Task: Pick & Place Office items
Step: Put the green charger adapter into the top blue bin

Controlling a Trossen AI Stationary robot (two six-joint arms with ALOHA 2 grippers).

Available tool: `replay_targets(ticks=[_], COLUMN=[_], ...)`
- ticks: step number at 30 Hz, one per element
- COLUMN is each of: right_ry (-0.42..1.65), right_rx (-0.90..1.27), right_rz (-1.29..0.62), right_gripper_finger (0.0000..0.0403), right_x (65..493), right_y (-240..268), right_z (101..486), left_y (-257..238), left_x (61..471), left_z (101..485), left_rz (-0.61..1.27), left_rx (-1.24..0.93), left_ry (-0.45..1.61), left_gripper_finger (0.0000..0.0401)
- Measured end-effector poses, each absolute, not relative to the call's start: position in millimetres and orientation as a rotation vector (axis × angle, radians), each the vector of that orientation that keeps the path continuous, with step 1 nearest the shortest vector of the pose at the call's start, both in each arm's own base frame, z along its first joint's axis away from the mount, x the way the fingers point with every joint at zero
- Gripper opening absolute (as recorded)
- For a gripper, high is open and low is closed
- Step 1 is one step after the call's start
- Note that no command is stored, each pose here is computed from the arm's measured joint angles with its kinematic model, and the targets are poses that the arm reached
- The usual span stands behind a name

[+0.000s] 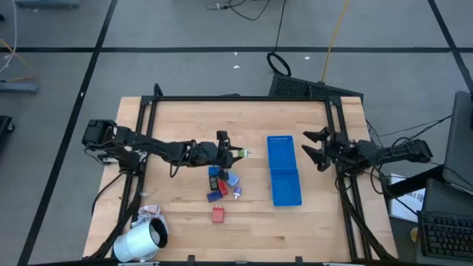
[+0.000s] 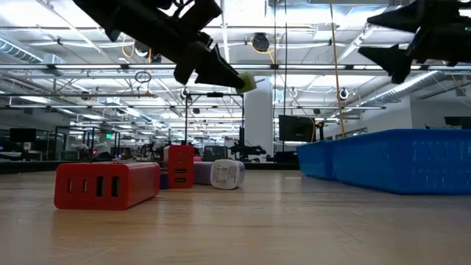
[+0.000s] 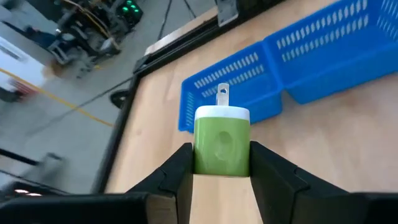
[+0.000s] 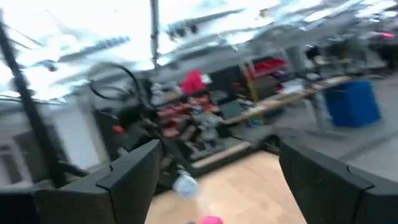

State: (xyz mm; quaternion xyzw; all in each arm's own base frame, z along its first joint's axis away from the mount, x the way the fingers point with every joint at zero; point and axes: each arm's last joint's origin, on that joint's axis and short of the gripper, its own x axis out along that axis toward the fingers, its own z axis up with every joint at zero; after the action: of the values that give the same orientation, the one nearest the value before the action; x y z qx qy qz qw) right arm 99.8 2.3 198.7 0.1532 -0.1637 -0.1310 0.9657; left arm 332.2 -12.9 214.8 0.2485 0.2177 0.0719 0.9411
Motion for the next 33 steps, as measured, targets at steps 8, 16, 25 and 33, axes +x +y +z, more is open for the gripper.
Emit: replay_targets(ticks=[8,16,25,33], right_ry=[-0.219,0.013,0.127,0.163], right_rx=[0.256,0.149,-0.026,-0.087], right_rz=[-0.308,-0.331,-0.326,-0.251], right_gripper_finger=[0.0313,0.0313,0.0313,0.0313], right_x=[120.5,146.2,200.3,248.2], right_y=[4.0,7.8,15.5,21.2], right_z=[188.4,163.0,181.9,192.1], left_y=[1.4,3.2,1.5,0.5], left_x=[336.9,338.0,341.4,342.4], left_z=[213.7,215.7,215.0,210.2], left_rz=[0.108,0.062,0.043,0.038], left_rx=[0.335,0.251,0.210,0.214], left_ry=[0.397,0.361,0.323,0.344], left_gripper_finger=[0.0127,0.0134,0.0127,0.0139])
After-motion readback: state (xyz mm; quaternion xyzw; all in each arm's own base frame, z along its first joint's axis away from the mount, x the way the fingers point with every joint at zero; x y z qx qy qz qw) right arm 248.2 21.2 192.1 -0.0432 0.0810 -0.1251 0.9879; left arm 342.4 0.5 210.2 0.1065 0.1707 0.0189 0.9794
